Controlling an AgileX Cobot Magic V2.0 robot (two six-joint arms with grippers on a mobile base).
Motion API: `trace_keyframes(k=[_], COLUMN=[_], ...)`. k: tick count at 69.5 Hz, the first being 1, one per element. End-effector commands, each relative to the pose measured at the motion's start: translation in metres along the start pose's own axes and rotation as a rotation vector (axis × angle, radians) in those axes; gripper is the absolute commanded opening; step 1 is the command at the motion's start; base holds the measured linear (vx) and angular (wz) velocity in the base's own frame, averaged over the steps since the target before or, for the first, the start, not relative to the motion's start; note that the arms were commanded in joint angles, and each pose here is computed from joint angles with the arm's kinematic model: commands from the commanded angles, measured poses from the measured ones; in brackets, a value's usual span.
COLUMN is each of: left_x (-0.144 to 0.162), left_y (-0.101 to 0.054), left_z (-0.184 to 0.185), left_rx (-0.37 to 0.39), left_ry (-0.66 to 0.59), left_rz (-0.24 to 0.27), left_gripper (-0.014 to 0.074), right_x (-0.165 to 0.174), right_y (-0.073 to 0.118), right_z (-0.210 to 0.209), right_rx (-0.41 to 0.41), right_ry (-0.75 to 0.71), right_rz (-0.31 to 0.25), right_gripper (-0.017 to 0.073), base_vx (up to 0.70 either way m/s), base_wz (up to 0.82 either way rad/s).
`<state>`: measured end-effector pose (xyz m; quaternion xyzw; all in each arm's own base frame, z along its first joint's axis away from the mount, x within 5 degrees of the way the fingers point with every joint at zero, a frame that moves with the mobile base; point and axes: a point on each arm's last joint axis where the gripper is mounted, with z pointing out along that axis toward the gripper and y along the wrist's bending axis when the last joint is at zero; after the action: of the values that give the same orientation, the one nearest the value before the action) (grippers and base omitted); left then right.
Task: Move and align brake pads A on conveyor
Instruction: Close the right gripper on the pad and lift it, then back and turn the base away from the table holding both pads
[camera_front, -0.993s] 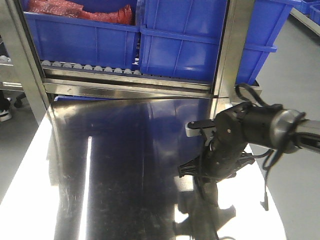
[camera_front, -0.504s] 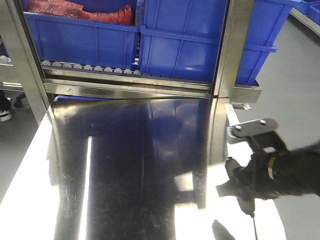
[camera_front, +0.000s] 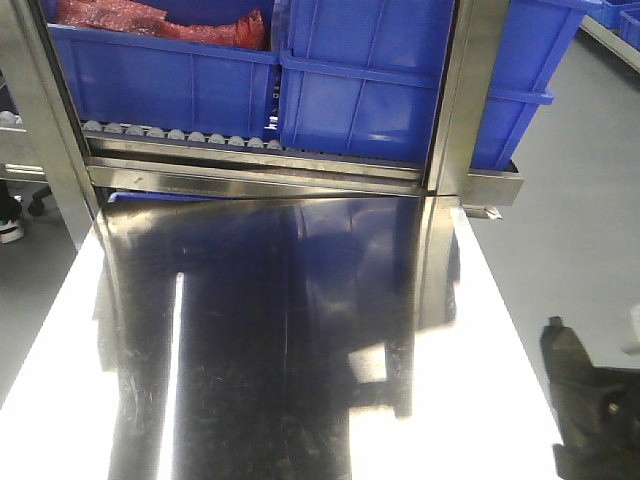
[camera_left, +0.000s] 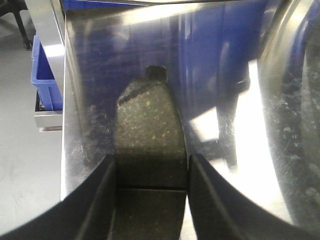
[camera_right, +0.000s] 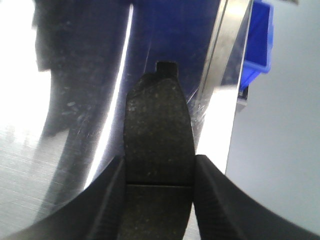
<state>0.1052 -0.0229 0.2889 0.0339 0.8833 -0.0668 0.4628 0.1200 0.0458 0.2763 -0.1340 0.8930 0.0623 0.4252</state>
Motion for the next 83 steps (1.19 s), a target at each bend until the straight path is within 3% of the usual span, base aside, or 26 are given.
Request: trace_keyframes(k=[1, 18, 83], left_x=[-0.015, -0.015, -0.015], left_y=[-0.003, -0.003, -0.003], left_z=[-0.005, -0.005, -0.005], left_rx=[0.023, 0.023, 0.023], left_ry=[-0.102, -0.102, -0.102], left_rz=[0.003, 0.003, 0.003], left_gripper=[0.0003, 0.0003, 0.0003], right_x=[-0.006, 0.006, 0.006], right_y=[-0.002, -0.005, -0.005], right_z=[-0.019, -0.033, -0.033], right_rx=[-0.007, -0.014, -0.014], right_ry=[-0.164, -0.238, -0.242], right_rz=[-0.017, -0.009, -0.008], right_gripper=[0.0141, 0.0142, 0.0142], base_vx=[0.00, 0.00, 0.00], base_wz=[0.00, 0.00, 0.00])
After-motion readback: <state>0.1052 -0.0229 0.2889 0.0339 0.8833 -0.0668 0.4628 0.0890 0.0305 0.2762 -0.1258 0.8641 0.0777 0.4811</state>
